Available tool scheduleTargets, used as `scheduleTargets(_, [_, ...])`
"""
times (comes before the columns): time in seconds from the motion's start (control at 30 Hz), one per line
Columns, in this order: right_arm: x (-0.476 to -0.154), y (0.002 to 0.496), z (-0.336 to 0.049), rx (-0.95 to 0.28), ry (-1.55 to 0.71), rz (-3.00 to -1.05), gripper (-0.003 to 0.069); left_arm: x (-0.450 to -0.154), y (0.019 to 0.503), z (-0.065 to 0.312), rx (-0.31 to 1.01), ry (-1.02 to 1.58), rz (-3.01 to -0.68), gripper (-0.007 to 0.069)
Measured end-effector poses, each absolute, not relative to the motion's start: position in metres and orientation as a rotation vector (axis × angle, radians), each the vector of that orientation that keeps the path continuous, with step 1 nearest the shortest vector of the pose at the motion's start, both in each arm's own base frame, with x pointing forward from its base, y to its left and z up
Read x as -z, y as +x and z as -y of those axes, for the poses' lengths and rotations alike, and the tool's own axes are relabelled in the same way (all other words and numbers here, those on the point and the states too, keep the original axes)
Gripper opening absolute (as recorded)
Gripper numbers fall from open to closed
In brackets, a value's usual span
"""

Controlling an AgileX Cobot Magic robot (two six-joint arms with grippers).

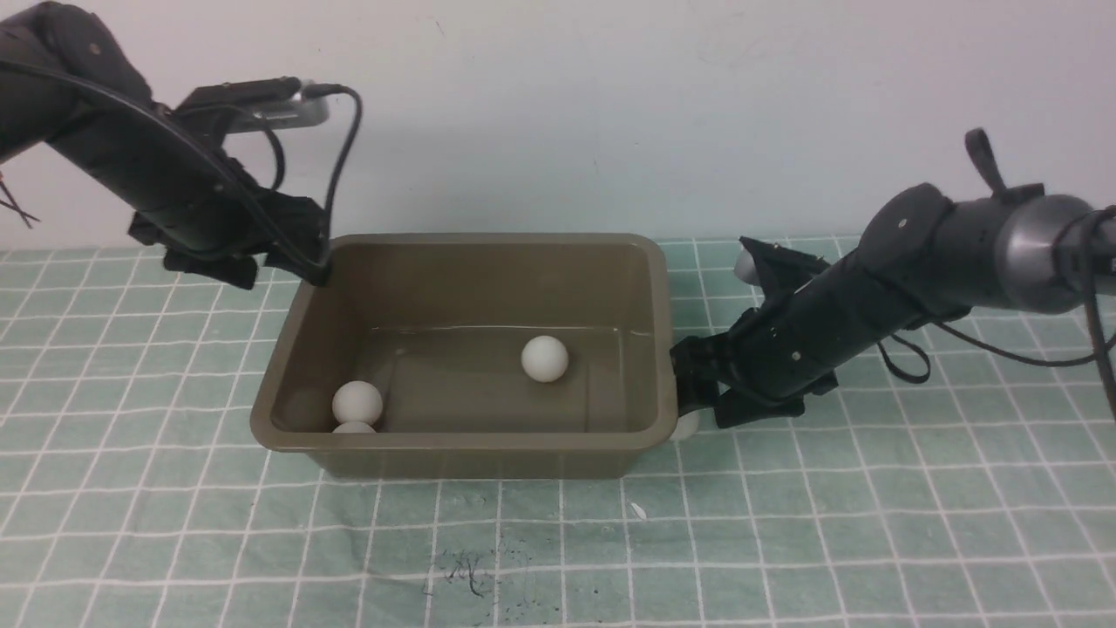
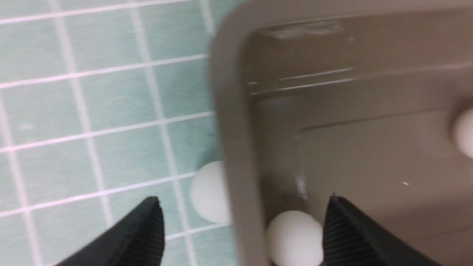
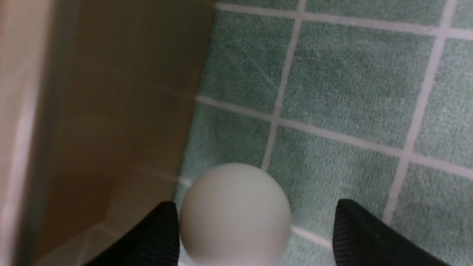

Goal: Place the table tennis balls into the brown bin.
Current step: 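Reach for and grasp a ping pong ball on the table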

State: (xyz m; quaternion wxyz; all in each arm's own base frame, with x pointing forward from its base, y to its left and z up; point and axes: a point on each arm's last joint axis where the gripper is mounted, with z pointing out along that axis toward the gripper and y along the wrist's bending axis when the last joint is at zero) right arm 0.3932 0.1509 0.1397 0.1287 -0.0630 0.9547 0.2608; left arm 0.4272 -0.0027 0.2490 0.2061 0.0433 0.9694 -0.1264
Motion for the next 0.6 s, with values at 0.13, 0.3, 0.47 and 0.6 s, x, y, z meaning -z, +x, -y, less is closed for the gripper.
scheduleTargets(0.13, [-0.139, 0.395, -0.151, -0.753, -0.172, -2.765, 0.0475, -0.248, 0.426, -0.017, 0.313, 0.053, -2.720, 0.0408])
scheduleTargets(0.3, [-0.144, 0.397, -0.143, -0.711, -0.177, -2.762, 0.0354, -0.245, 0.422, -0.033, 0.224, 0.021, -2.768, 0.0213])
scheduleTargets(0.47, [-0.185, 0.394, -0.112, -0.719, -0.129, -2.734, 0.0361, -0.238, 0.421, -0.039, 0.191, 0.022, -2.817, 0.0018])
scheduleTargets(0.6, [-0.241, 0.380, -0.112, -0.743, -0.168, -2.610, 0.0361, -0.222, 0.423, -0.033, 0.268, 0.002, -2.864, -0.0005])
